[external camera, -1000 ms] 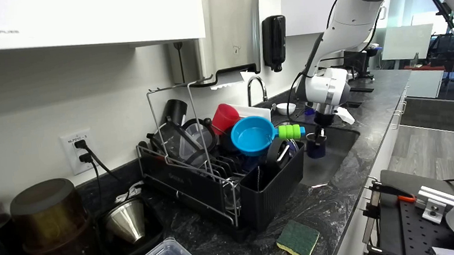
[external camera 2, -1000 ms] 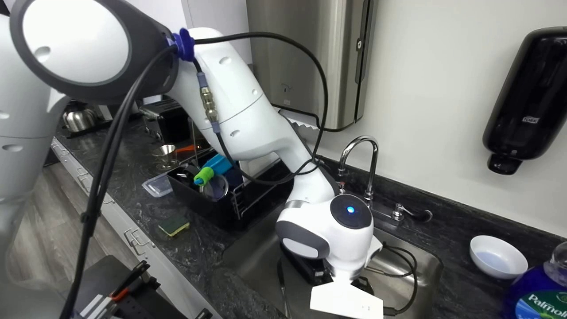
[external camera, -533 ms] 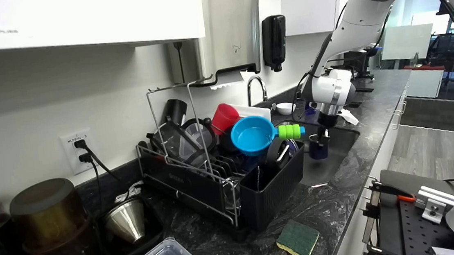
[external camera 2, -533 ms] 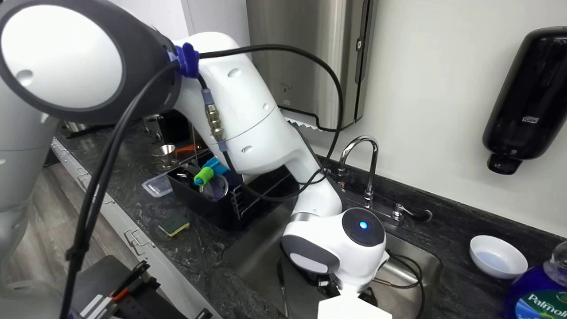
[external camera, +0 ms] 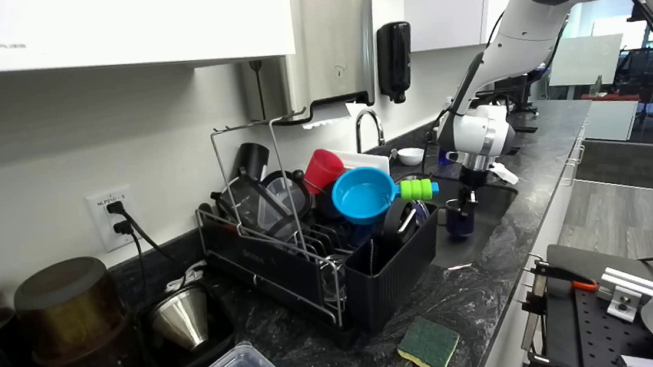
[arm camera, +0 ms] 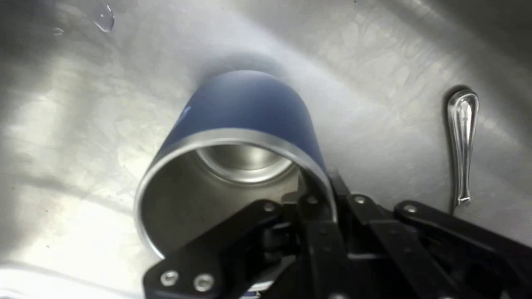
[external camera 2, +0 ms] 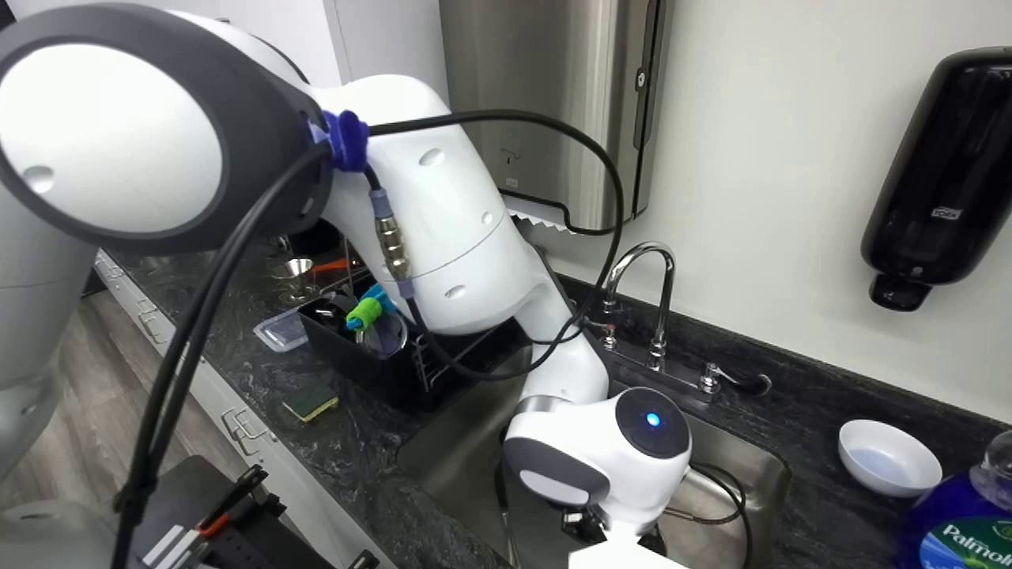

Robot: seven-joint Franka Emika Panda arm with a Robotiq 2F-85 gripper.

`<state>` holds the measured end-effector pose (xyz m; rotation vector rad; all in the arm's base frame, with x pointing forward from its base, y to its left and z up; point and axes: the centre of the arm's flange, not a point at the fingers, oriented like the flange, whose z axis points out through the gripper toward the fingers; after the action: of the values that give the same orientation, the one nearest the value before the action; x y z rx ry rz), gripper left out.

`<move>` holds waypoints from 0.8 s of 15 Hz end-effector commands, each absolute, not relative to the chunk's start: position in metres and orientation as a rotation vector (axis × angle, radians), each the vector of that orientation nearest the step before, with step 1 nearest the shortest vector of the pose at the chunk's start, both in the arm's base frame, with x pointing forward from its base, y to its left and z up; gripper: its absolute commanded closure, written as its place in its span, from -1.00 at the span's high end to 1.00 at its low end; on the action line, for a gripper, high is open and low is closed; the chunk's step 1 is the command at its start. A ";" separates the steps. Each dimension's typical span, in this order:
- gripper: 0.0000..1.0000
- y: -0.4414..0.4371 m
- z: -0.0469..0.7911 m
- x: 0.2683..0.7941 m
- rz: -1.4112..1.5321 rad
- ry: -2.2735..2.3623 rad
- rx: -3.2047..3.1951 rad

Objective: Pick up the blue cup from the dish rack and put it in the sink.

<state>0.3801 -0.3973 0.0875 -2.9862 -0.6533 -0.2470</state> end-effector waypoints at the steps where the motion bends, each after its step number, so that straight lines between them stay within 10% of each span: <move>1: -0.96 -0.400 0.085 0.381 -0.275 -0.696 -2.983; 3: -0.33 -0.400 0.084 0.381 -0.283 -0.716 -2.982; 12: 0.91 -0.384 0.124 0.394 -0.406 -0.853 -3.036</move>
<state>0.3998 -0.3953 0.1049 -3.0181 -0.7854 -0.3550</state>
